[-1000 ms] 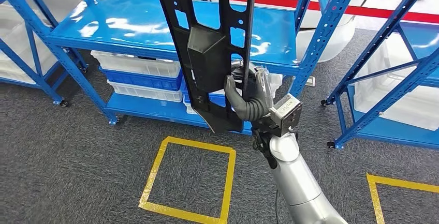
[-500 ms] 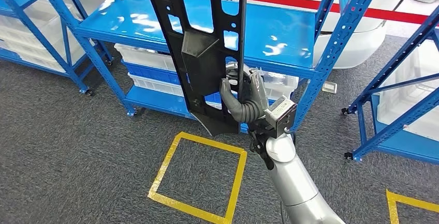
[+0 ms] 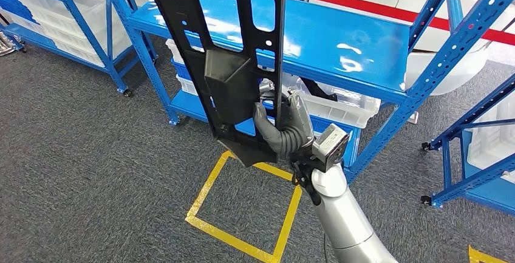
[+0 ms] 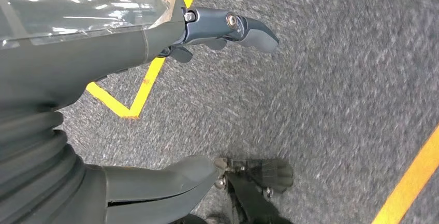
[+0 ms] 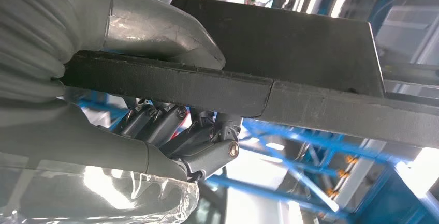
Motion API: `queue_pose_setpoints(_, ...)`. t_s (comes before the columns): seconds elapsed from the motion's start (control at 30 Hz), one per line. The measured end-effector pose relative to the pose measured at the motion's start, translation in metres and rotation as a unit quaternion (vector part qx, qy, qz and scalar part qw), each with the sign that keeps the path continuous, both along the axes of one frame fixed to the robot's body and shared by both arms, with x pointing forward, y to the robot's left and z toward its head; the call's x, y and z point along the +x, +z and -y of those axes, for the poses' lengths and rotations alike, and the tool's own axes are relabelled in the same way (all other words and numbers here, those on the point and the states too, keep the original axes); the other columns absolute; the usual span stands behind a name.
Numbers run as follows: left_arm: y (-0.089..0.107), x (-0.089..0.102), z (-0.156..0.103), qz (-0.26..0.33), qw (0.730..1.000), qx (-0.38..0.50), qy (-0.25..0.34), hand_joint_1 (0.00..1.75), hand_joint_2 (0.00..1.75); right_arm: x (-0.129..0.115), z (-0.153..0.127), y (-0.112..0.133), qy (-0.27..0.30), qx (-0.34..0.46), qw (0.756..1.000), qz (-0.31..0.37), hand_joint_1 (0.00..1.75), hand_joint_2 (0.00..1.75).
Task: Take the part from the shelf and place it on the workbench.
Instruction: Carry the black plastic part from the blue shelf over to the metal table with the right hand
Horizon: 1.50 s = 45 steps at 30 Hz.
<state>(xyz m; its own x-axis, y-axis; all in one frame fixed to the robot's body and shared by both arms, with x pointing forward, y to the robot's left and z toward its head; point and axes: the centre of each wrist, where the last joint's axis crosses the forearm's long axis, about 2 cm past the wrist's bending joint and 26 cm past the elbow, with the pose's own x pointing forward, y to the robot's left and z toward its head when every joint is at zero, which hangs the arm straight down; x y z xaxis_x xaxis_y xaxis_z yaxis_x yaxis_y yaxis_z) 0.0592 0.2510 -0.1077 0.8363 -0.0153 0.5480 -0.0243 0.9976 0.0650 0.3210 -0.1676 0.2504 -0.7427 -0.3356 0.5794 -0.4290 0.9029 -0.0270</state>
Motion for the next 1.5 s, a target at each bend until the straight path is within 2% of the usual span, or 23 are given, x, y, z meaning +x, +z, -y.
queue_pose_setpoints(0.53, 0.000, -0.002, 0.000, -0.010, 1.000, -0.001, -0.015, 0.00, 1.75, -0.012, 0.008, -0.009, 0.003, 0.002, 1.000, -0.001, 1.75, 1.75)
queue_pose_setpoints(1.17, 0.000, 0.001, -0.005, 0.000, 1.000, 0.001, -0.024, 0.00, 1.75, -0.023, 0.028, -0.026, -0.019, 0.011, 1.000, -0.010, 1.75, 1.75)
queue_pose_setpoints(1.5, -0.001, -0.003, -0.008, -0.004, 1.000, 0.010, -0.023, 0.00, 1.75, -0.023, 0.029, -0.024, -0.015, 0.012, 1.000, -0.004, 1.75, 1.75)
